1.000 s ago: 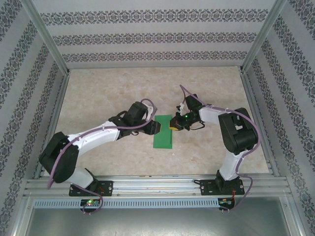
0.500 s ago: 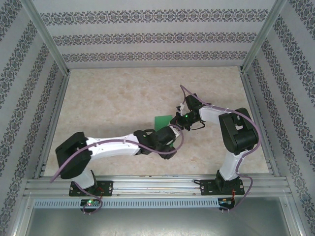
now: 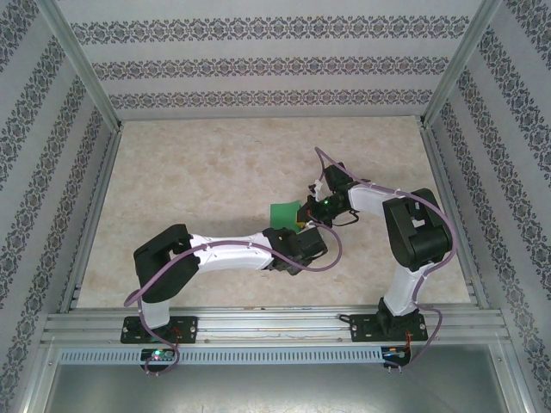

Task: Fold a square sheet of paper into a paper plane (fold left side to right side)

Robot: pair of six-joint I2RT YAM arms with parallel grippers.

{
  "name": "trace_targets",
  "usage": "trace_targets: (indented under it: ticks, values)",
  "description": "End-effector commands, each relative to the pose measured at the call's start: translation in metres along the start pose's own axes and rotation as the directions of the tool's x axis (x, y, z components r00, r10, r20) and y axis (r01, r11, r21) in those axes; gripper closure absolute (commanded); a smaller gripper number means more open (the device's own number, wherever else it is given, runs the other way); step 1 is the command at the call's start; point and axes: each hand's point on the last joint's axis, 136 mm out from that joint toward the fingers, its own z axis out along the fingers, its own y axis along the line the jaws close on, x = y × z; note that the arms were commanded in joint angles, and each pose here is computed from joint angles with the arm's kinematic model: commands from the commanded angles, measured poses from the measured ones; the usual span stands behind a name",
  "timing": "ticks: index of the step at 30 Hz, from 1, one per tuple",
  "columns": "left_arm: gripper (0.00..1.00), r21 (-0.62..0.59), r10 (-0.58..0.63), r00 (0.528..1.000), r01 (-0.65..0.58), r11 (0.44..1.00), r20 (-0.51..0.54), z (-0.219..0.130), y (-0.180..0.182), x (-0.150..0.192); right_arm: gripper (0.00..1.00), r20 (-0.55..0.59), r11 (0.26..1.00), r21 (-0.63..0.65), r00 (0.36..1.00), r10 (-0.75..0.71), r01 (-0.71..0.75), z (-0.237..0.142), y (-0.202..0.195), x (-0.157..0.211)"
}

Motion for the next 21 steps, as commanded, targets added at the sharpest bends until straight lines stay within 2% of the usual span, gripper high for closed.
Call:
trace_targets:
  ticks: [1, 6, 12, 15, 17, 21]
  values:
    - [0.41, -0.031, 0.03, 0.999, -0.031, 0.999, -0.018, -0.005, 0.002, 0.002, 1.0, 0.0, 1.0, -0.004, 1.0, -0.001, 0.001, -0.002, 0.004, -0.005]
    - [0.68, 0.004, 0.011, 1.0, -0.011, 1.0, 0.004, -0.009, -0.002, -0.002, 1.0, 0.004, 1.0, 0.01, 1.0, -0.004, 0.004, -0.002, 0.002, -0.008]
    - [0.88, 0.048, -0.023, 1.0, 0.023, 0.999, 0.012, -0.01, -0.004, -0.002, 0.93, 0.01, 1.0, 0.006, 1.0, -0.025, 0.025, -0.005, 0.009, -0.013]
    - [0.95, 0.084, -0.061, 0.998, 0.06, 0.995, 0.011, -0.011, -0.004, -0.002, 0.86, 0.027, 0.998, -0.005, 0.998, -0.056, 0.056, -0.011, 0.017, -0.016]
    - [0.98, 0.126, -0.097, 0.995, 0.095, 0.987, 0.01, -0.012, -0.004, -0.003, 0.78, 0.054, 0.997, -0.006, 0.995, -0.082, 0.082, -0.019, 0.022, -0.019]
    - [1.0, 0.211, -0.175, 0.984, 0.172, 0.962, -0.001, -0.015, -0.005, -0.004, 0.64, 0.131, 0.992, 0.005, 0.983, -0.127, 0.128, -0.039, 0.026, -0.024]
